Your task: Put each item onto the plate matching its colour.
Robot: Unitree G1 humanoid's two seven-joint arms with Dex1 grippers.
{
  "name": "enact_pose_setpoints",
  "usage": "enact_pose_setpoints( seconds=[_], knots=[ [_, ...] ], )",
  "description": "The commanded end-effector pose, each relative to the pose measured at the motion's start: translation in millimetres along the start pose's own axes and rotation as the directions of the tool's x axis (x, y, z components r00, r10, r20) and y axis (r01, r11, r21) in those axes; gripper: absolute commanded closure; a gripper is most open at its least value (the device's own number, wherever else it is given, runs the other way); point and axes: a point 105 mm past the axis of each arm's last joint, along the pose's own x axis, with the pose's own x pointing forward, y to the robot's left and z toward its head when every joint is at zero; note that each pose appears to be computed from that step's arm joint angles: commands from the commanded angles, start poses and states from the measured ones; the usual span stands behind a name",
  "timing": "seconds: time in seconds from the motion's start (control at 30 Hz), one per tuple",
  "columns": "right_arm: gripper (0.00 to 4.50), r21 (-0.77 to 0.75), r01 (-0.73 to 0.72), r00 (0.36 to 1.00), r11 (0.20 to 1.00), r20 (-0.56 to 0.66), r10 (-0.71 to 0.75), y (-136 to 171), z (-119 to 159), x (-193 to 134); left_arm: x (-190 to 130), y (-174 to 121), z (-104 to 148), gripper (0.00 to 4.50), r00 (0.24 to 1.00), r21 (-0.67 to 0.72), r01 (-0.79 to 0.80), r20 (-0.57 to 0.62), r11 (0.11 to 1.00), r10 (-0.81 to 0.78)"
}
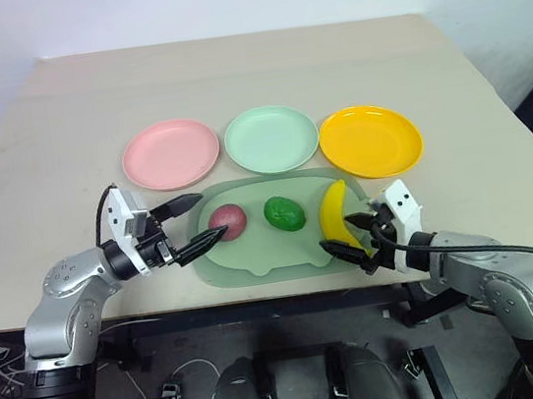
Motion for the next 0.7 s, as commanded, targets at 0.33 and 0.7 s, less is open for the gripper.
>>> enact_pose_setpoints(
  seconds=[0.33, 0.7],
  knots=[
    [2.85, -0.058, 0.037, 0.999, 0.998, 0.035, -0.035, -2.7, 20.2, -7.5, -5.6, 7.6, -3.3, 0.00, 1.000, 0.047, 0.013, 0.010, 0.999, -0.014],
    [2.86, -0.055, 0.150, 0.966, 0.987, 0.223, -0.134, -42.7, 99.1, -14.9, 8.8, 2.8, 11.7, 0.00, 0.999, 0.060, 0.008, 0.030, 0.998, -0.010]
  ],
)
